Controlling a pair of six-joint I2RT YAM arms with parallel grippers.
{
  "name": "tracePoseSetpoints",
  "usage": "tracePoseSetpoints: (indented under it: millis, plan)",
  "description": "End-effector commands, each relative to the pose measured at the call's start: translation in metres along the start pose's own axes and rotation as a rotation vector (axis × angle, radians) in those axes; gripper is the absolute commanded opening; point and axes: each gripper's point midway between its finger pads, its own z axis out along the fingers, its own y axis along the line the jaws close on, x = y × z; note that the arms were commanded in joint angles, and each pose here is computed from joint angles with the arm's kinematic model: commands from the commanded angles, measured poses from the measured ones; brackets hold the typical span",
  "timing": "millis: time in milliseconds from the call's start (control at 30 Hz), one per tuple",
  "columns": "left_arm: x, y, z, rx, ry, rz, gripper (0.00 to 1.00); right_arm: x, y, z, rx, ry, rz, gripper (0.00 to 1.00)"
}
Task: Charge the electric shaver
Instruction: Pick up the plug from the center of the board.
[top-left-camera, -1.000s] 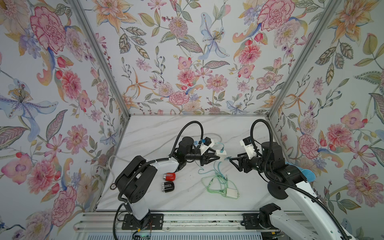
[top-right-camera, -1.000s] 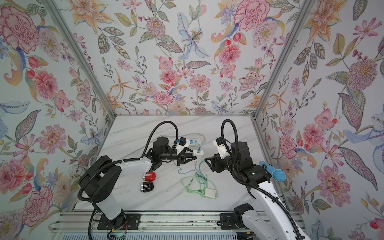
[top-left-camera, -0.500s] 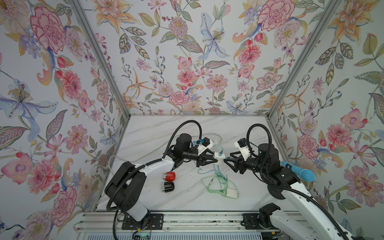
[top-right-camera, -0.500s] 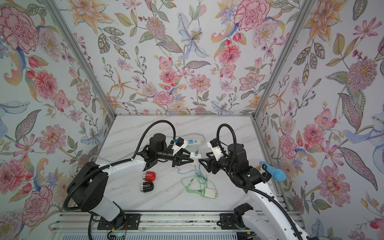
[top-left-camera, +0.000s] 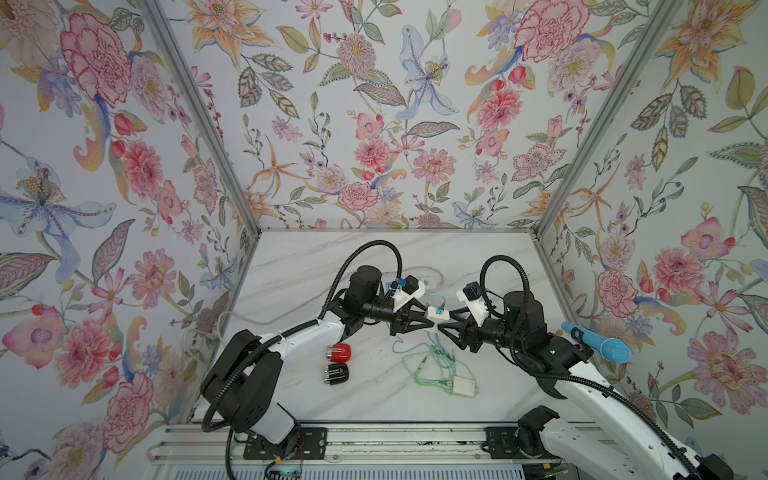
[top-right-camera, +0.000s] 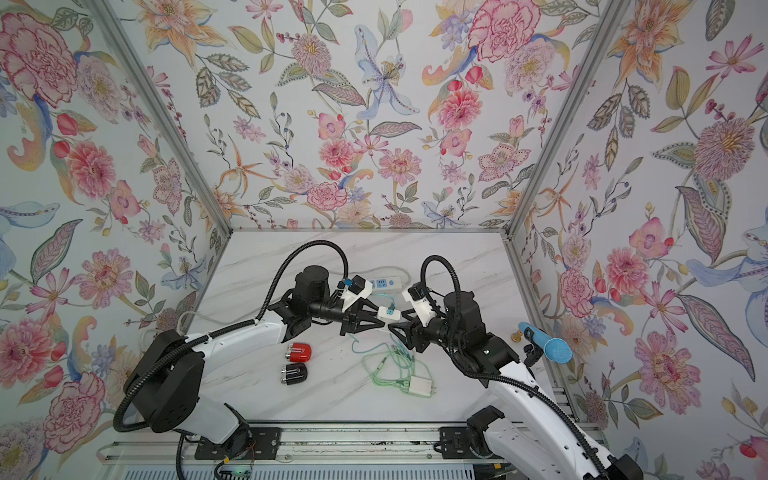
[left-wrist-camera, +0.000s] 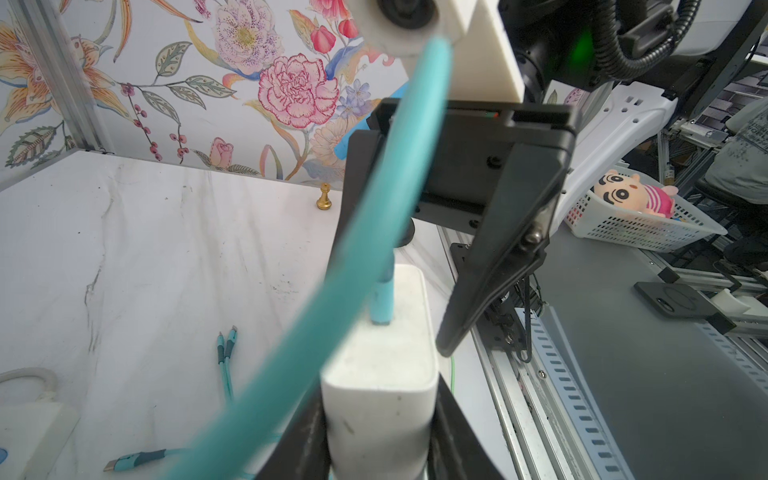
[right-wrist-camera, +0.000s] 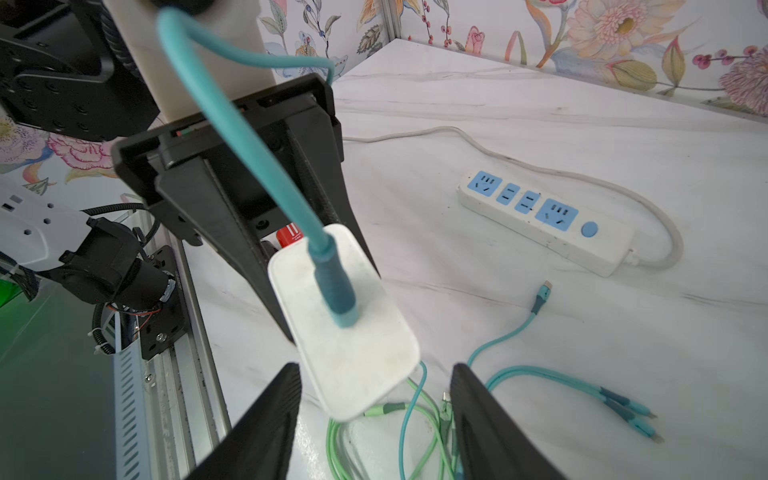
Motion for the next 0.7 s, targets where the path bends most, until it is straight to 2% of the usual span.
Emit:
tracePoseSetpoints:
  millis: [0,267,667]
  plan:
    - [-0.018,-0.007,-0.006,0.027,-0.028,0.055,0.00,-0.011,0.005,0.001,-0.024,-0.038,-0.034,0.58]
    - [-0.022,-0.011,-0.006,0.046,-0.033,0.057,0.00,-0.014,0.016,0.006,-0.104,-0.047,-0.041,0.53]
    - [-0.022,-0.010,-0.002,0.054,-0.034,0.052,0.00,-0.012,0.020,0.013,-0.138,-0.042,-0.039,0.40]
